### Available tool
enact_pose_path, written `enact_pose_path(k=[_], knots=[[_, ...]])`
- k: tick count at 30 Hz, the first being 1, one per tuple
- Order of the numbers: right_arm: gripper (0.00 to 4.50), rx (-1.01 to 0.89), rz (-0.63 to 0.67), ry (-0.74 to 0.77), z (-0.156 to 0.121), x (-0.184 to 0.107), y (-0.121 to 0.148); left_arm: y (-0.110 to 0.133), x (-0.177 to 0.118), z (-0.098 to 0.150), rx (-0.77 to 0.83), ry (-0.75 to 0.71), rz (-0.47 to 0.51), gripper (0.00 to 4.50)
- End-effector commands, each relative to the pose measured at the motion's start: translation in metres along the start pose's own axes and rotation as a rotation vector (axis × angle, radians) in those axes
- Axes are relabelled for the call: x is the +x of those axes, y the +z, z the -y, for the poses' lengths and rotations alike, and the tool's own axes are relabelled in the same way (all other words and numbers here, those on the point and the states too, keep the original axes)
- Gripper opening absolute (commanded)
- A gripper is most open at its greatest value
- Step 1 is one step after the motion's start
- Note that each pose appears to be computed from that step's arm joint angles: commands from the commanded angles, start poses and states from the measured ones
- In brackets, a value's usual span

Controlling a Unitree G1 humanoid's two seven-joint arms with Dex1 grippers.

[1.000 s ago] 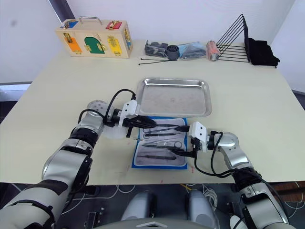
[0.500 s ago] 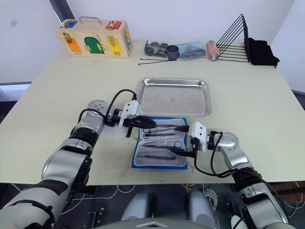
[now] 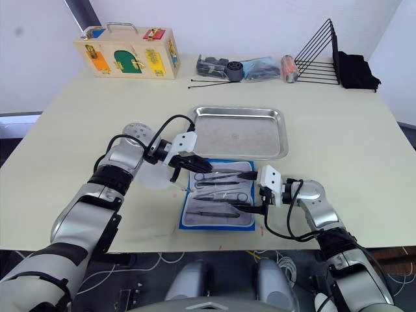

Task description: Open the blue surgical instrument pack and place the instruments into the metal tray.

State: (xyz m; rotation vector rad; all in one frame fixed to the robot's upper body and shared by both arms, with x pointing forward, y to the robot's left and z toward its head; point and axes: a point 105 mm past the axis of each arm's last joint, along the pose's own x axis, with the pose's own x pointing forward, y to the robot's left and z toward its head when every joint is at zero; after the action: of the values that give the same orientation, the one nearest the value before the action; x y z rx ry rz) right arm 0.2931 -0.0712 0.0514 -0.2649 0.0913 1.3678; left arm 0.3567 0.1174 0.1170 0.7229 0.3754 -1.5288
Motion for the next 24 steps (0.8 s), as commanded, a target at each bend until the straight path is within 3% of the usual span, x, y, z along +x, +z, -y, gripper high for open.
enact_pose_path(k=[1,24], knots=[[4.5,0.153,-0.207,0.023,-0.022,-0.006,-0.056,0.012,-0.016,-0.005,0.041,0.018,-0.046,0.34],[4.5,0.167,-0.229,0.032,-0.023,-0.005,-0.059,0.009,-0.048,0.002,0.052,0.052,-0.132,0.34]])
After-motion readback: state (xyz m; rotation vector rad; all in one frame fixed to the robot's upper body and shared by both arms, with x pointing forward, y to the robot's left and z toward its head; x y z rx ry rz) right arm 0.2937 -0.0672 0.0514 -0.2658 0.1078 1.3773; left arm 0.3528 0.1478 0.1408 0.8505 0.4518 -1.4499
